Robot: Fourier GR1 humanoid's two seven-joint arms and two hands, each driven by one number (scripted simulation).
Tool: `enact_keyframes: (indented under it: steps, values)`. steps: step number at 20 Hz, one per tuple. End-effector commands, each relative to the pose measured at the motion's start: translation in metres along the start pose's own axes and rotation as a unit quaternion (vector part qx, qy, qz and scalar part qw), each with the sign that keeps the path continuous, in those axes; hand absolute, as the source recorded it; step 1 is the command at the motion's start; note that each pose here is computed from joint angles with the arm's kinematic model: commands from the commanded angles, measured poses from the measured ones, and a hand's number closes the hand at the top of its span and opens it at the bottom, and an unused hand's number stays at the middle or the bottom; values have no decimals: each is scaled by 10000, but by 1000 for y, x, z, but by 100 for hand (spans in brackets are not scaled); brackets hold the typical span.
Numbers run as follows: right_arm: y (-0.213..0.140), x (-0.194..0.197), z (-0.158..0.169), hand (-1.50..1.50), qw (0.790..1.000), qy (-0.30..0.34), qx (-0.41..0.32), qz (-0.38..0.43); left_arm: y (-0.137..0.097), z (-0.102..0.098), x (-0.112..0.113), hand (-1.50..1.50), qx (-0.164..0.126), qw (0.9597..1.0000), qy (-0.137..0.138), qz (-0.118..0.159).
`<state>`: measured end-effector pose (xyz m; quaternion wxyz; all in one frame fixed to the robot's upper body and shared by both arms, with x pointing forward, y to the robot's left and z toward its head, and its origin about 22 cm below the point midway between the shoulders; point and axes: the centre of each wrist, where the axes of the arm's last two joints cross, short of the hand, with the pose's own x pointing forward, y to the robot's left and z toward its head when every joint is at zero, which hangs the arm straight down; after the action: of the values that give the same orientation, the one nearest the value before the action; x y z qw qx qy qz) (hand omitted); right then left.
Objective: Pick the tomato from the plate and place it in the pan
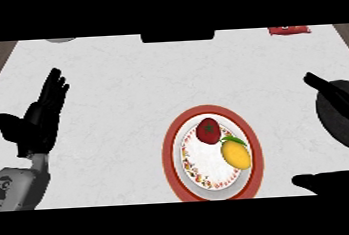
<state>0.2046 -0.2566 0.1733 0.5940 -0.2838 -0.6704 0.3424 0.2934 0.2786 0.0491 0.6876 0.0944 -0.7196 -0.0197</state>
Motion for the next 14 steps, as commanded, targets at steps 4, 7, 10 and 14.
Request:
enact_keyframes:
  steps: [4,7,10,14]
  values:
    - [-16,61,-34,-150,9983,130,-68,562,-17,-3,1,0,-87,9999,-75,28]
    - [-2,65,-50,-150,9986,70,256,465,-10,-29,0,0,-49,10000,-38,-13]
    - [27,91,-49,-150,9982,-86,584,127,10,-3,-7,0,-157,9997,-160,17]
    - [40,90,-54,-150,9964,-174,828,14,7,-8,-10,0,-46,10000,-23,-29]
